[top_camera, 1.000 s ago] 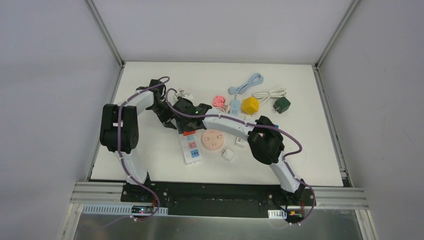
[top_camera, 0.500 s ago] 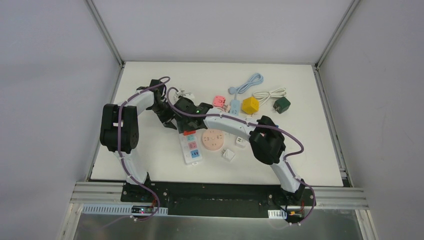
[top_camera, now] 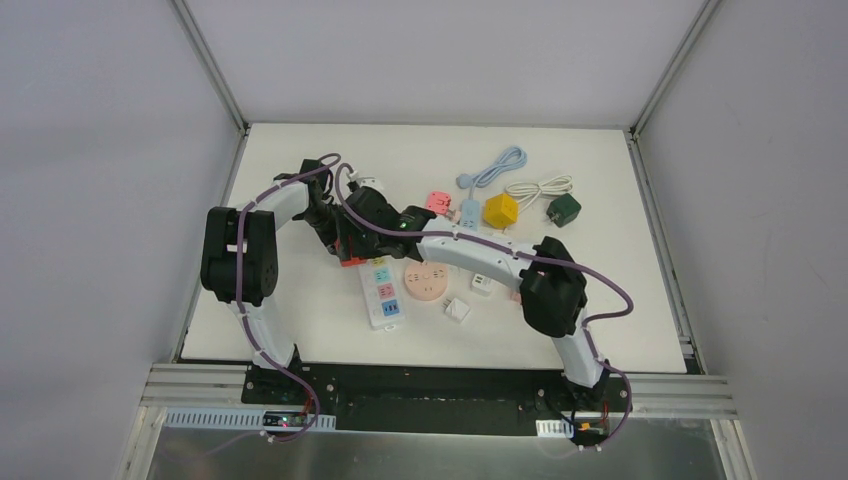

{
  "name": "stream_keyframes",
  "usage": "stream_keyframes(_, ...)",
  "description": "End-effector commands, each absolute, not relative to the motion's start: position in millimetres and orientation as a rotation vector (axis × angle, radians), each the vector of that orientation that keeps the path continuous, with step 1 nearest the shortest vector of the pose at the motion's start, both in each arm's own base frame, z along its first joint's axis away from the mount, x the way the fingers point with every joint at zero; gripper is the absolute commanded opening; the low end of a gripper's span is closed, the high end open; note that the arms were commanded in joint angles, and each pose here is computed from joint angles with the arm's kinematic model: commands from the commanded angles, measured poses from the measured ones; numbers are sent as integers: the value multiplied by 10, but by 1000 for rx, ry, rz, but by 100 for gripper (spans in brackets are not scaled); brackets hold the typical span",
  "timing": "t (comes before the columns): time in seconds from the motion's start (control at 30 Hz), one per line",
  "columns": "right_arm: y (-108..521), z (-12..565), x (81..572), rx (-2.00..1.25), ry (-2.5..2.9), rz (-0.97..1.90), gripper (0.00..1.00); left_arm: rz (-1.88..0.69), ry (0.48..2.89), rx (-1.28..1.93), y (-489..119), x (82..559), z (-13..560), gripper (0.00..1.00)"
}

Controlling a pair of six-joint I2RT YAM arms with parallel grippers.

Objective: Pull the plug off the socket

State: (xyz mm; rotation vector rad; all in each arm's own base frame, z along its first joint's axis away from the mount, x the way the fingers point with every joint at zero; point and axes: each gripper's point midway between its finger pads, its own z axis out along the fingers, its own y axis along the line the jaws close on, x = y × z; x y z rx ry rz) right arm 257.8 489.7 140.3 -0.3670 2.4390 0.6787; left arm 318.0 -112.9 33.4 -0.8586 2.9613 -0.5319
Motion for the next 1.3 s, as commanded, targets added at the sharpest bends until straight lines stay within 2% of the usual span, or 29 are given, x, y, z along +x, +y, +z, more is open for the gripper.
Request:
stream_keyframes(0.0, 4834, 1925, 2691, -313, 2316, 695, 0, -337, 3054, -868, -1049, 2959, -35, 35)
stream_keyframes(0.13, 4715, 1991, 2648, -304, 2306, 690, 0, -378, 3019, -835, -1074, 3047, 106, 38)
stream_keyframes(0.43, 4572, 1967, 2460, -310, 2296, 783, 0, -448, 2870, -691, -1092, 3360, 815, 61)
stream_keyframes(0.57, 4736, 1850, 2209, -472, 2317, 869, 0, -375, 2792, -659, -969, 3451, 1185, 72)
stream_keyframes(0.8, 5082, 1431, 1891, -656, 2382, 851, 8, -274, 2630, -763, -615, 3475, 1647, 81)
stream_keyframes(1.07, 5308, 1114, 1805, -701, 2435, 821, 38, -116, 2532, -850, -64, 3338, 1882, 86)
stream_keyframes(1.13, 5313, 1044, 1840, -684, 2449, 784, 46, -78, 2516, -861, 27, 3294, 1900, 90)
stream_keyframes(1.27, 5316, 1033, 1918, -656, 2444, 739, 71, -80, 2511, -849, 31, 3233, 1881, 96)
